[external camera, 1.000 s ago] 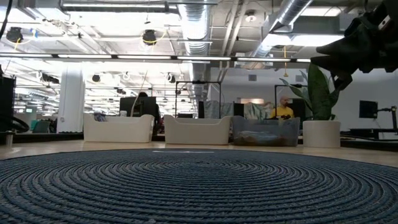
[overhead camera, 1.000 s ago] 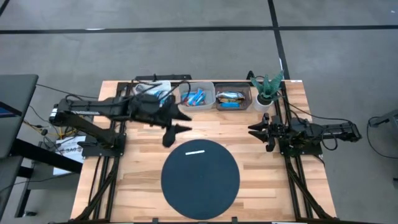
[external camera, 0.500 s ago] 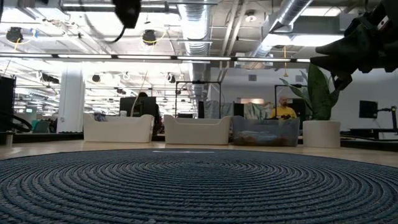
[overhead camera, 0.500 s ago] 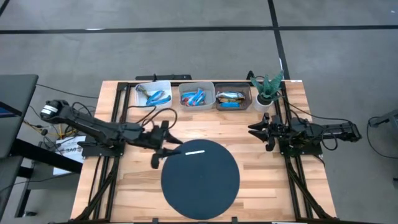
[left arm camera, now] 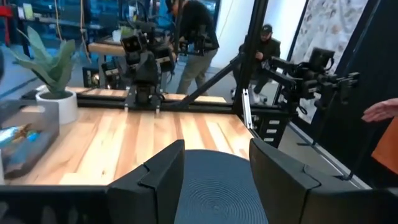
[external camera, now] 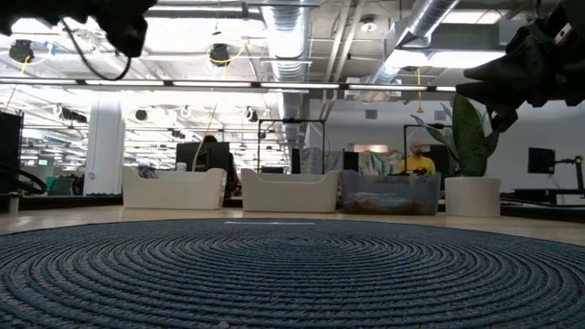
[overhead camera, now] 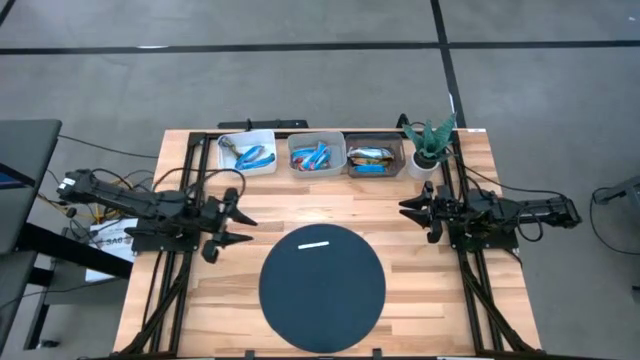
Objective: Pick and place Granola Bars by type
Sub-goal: Return to Home Position
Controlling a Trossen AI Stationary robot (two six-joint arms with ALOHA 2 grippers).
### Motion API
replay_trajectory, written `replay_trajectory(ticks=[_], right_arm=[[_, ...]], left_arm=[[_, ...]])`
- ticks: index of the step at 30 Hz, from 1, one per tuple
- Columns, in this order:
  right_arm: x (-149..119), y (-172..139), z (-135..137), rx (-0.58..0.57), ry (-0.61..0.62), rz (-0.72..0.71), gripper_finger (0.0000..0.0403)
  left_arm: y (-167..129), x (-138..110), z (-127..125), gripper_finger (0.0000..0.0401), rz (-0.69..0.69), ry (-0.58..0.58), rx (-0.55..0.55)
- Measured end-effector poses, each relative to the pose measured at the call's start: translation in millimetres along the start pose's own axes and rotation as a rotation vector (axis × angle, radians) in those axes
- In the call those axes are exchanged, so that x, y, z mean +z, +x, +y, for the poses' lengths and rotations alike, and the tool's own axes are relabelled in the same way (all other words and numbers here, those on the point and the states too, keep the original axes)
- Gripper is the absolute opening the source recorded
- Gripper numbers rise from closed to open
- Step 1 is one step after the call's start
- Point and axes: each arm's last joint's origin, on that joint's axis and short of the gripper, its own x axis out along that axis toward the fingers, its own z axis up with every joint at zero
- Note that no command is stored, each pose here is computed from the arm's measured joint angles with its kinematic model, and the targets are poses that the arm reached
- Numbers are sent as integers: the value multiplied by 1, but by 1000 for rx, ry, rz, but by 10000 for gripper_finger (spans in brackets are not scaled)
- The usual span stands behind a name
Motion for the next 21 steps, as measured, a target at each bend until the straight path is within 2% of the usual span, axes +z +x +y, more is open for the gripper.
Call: replay_trajectory(ticks=[8,21], right_arm=[[0,0,0,1,0,0,123],[0,0,0,1,0,-1,123]], left_arm=[[-30,-24,5,173,-62,33,-31],[-43,-66,11,173,-148,48,-85]])
